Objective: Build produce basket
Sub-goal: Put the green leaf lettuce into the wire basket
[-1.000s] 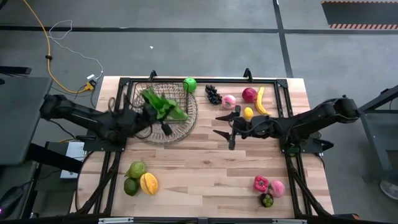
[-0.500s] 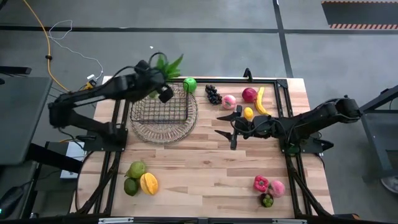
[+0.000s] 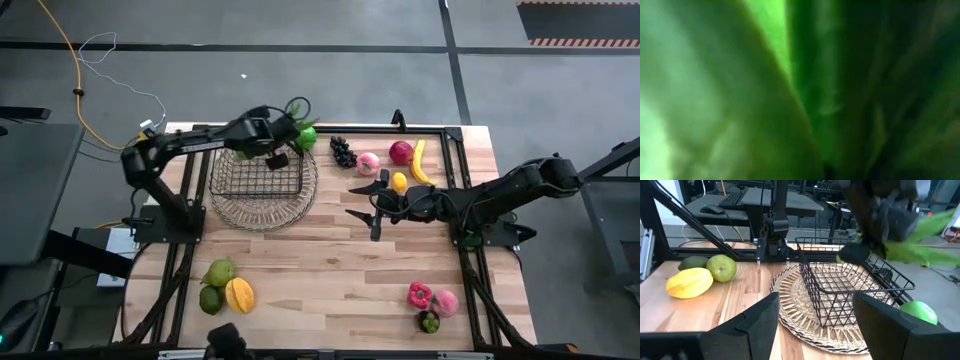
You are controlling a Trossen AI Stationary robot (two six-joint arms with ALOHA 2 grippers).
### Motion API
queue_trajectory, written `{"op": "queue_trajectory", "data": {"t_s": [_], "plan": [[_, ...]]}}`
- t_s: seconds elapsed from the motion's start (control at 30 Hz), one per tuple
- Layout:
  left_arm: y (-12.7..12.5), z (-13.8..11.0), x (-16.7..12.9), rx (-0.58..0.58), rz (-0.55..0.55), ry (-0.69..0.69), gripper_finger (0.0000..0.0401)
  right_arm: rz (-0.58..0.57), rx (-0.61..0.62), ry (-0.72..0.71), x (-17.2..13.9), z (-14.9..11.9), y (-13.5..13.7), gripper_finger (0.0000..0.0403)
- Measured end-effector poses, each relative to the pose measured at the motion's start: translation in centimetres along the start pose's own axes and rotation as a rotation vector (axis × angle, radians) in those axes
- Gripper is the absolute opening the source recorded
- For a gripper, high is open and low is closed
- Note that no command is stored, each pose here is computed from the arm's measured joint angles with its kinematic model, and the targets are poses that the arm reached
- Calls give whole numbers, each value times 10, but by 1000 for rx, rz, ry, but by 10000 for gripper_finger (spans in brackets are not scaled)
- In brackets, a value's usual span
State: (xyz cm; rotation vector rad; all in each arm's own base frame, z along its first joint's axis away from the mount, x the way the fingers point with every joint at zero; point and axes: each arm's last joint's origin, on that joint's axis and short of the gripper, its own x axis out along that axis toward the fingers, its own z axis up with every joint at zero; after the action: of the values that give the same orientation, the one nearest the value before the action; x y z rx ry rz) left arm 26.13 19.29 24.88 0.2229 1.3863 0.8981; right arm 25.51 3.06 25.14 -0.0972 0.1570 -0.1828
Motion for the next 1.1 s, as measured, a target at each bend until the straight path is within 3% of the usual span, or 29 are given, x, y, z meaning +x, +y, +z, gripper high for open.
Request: {"op": "queue_trajectory", "data": {"t_s": [0.23, 0.63, 1.1], "plan": [[-17, 6, 31, 118, 49, 92, 20, 0, 1, 1, 0, 0, 0, 243], [-22, 10, 44, 107, -10, 81, 26, 0, 9, 2, 0, 0, 0, 243], [-22, 11, 44, 103, -17, 79, 116, 0, 8, 3, 0, 0, 0, 243]]}}
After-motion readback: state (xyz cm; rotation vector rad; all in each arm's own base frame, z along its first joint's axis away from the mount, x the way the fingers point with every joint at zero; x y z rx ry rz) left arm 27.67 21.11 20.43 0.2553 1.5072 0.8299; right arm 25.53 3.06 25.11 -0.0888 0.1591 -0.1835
